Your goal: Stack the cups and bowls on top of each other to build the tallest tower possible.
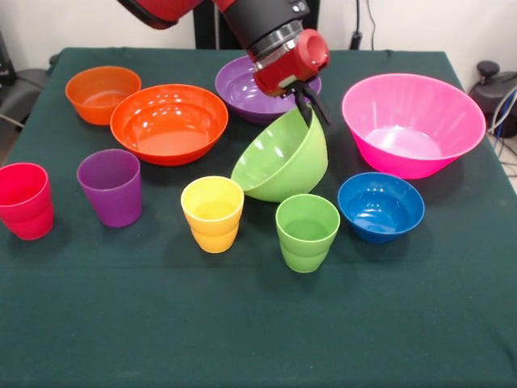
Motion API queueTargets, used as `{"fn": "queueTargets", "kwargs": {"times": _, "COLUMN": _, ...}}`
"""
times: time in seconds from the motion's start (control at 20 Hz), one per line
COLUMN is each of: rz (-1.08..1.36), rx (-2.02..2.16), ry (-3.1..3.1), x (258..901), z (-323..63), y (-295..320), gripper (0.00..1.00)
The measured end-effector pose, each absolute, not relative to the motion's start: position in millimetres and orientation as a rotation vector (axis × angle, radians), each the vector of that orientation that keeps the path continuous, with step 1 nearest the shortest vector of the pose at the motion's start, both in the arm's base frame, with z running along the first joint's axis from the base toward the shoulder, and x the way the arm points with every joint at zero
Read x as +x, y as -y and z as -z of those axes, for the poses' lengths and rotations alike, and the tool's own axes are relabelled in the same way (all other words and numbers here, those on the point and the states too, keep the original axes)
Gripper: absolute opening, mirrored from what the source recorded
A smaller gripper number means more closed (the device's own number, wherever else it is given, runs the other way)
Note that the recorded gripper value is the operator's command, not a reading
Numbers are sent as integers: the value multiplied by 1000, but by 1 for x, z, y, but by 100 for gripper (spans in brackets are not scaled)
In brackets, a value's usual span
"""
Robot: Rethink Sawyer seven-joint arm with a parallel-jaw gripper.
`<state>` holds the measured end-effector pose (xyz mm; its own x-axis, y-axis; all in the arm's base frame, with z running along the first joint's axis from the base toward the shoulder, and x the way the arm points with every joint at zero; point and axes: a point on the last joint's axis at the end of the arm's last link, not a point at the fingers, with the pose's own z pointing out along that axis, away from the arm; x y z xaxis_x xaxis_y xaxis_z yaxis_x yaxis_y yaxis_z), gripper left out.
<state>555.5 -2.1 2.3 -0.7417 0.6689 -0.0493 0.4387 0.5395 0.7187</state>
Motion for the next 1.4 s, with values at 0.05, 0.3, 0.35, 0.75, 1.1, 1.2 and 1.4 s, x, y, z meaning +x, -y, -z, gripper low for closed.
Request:
{"fn": "queueTargets", "kwargs": {"times": 0.05, "rz": -1030, "rx": 925, "ry": -2453, "x": 554, "z": -2, "y": 3, "gripper": 0}}
{"fn": "queueTargets", "kwargs": {"times": 0.3, "rz": -1106, "rx": 973, "ry": -2400, "x": 549, "z": 1, "y": 11, "gripper": 0}}
{"fn": "queueTargets", "kwargs": {"times": 0.35, "rz": -1121, "rx": 983, "ry": -2390, "x": 547, "z": 2, "y": 13, "gripper": 0}}
{"fn": "queueTargets", "kwargs": {"times": 0.75, "rz": -1239, "rx": 1040, "ry": -2346, "x": 536, "z": 4, "y": 29, "gripper": 0}}
{"fn": "queueTargets", "kwargs": {"times": 1.1, "rz": -1329, "rx": 987, "ry": -2393, "x": 521, "z": 3, "y": 43, "gripper": 0}}
{"fn": "queueTargets", "kwargs": {"times": 1.2, "rz": -1346, "rx": 960, "ry": -2408, "x": 516, "z": 3, "y": 49, "gripper": 0}}
{"fn": "queueTargets", "kwargs": {"times": 1.4, "rz": -1368, "rx": 929, "ry": -2427, "x": 510, "z": 3, "y": 54, "gripper": 0}}
